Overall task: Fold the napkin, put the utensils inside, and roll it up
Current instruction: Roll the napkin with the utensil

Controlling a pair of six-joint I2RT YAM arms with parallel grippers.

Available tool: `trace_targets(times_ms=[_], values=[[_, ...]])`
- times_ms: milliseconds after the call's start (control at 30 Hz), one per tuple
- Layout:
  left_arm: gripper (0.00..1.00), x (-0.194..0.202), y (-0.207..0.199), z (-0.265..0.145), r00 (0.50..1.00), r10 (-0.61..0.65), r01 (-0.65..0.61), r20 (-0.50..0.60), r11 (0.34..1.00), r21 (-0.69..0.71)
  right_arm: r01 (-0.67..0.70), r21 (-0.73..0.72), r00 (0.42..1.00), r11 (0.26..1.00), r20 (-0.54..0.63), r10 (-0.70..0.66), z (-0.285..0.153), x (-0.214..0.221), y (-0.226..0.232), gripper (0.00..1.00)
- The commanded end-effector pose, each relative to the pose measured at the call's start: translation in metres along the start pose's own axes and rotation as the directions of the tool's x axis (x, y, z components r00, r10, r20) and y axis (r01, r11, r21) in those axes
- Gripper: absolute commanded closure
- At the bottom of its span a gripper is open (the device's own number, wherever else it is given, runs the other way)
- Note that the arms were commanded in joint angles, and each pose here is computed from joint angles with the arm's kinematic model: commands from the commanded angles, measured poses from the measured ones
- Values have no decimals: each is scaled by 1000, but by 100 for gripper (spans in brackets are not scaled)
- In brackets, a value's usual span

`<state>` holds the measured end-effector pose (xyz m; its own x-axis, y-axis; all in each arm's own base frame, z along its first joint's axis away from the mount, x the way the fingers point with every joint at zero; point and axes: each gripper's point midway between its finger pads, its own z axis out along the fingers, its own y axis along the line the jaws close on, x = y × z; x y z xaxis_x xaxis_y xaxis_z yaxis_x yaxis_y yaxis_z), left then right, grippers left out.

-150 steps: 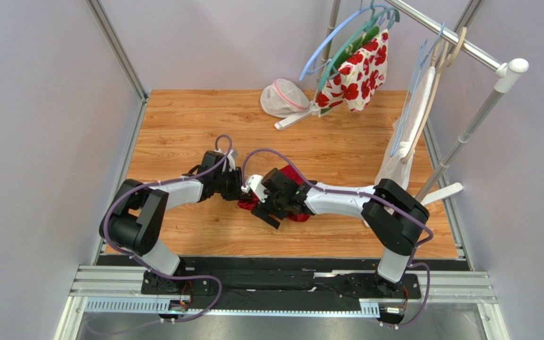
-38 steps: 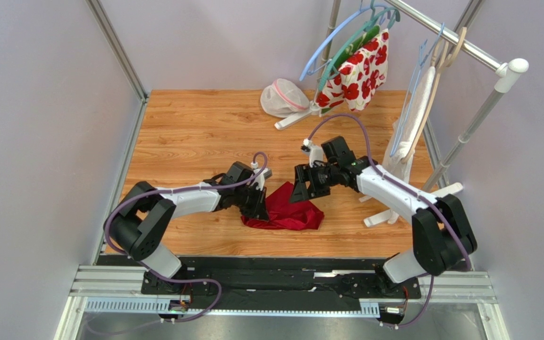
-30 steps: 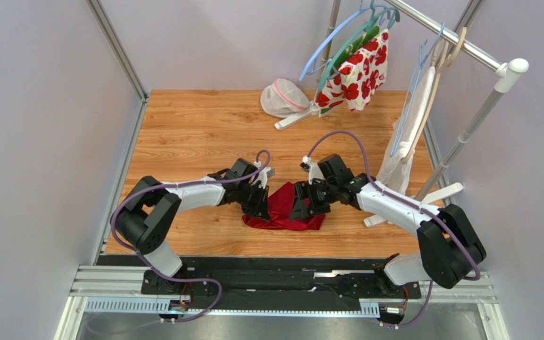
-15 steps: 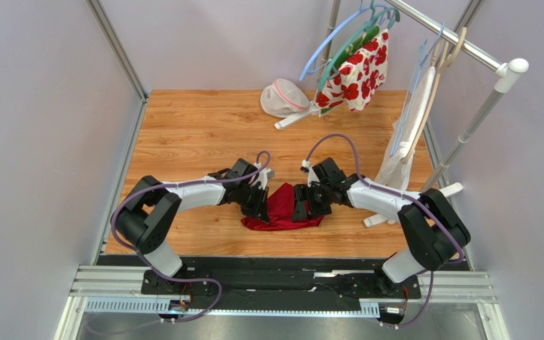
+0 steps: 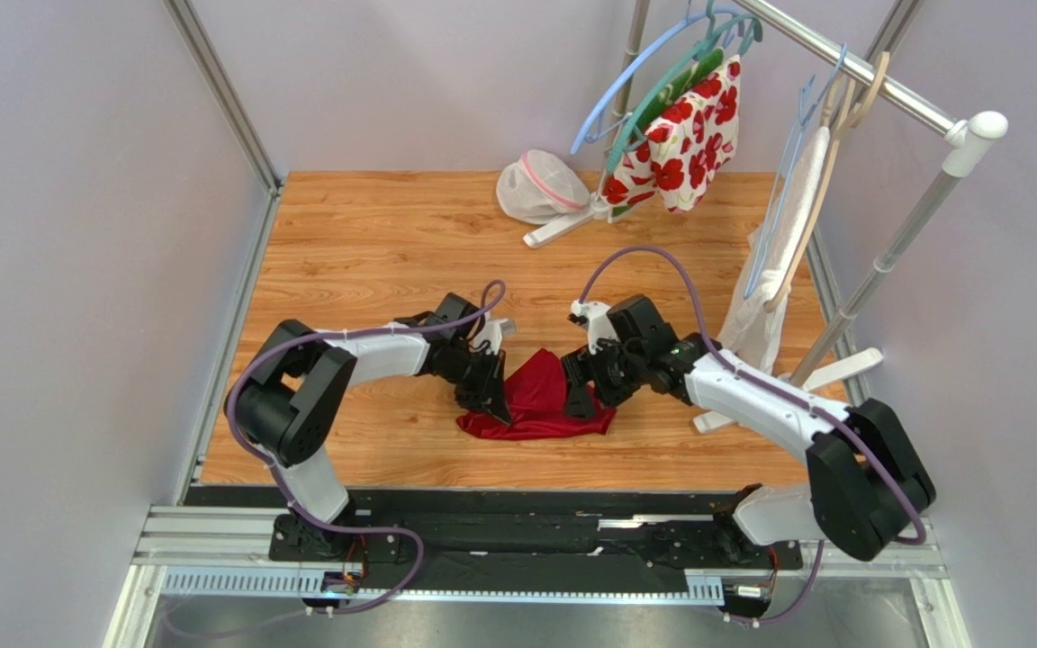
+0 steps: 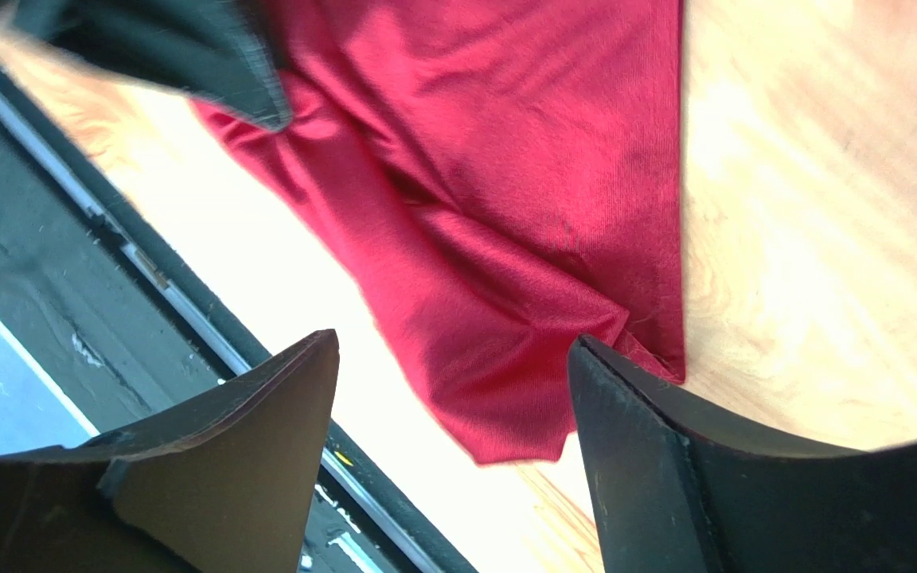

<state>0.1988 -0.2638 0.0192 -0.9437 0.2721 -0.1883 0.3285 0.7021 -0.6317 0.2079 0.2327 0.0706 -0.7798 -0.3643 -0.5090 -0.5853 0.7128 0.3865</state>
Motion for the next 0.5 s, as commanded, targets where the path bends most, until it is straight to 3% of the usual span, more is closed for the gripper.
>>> trace_targets(times_ms=[0, 267, 467], values=[[100, 19, 28, -3, 992, -85, 77, -91, 994, -83, 194, 35, 976, 980, 95, -197, -17, -17, 12, 24], [100, 14, 33, -3, 977, -149, 141, -151, 988, -66, 408, 162, 906, 898, 46, -420, -6, -8, 26, 23], [100, 8, 36, -12, 976, -139, 123, -170, 987, -100, 463, 215, 884, 860, -47, -465, 2, 5, 21, 24]])
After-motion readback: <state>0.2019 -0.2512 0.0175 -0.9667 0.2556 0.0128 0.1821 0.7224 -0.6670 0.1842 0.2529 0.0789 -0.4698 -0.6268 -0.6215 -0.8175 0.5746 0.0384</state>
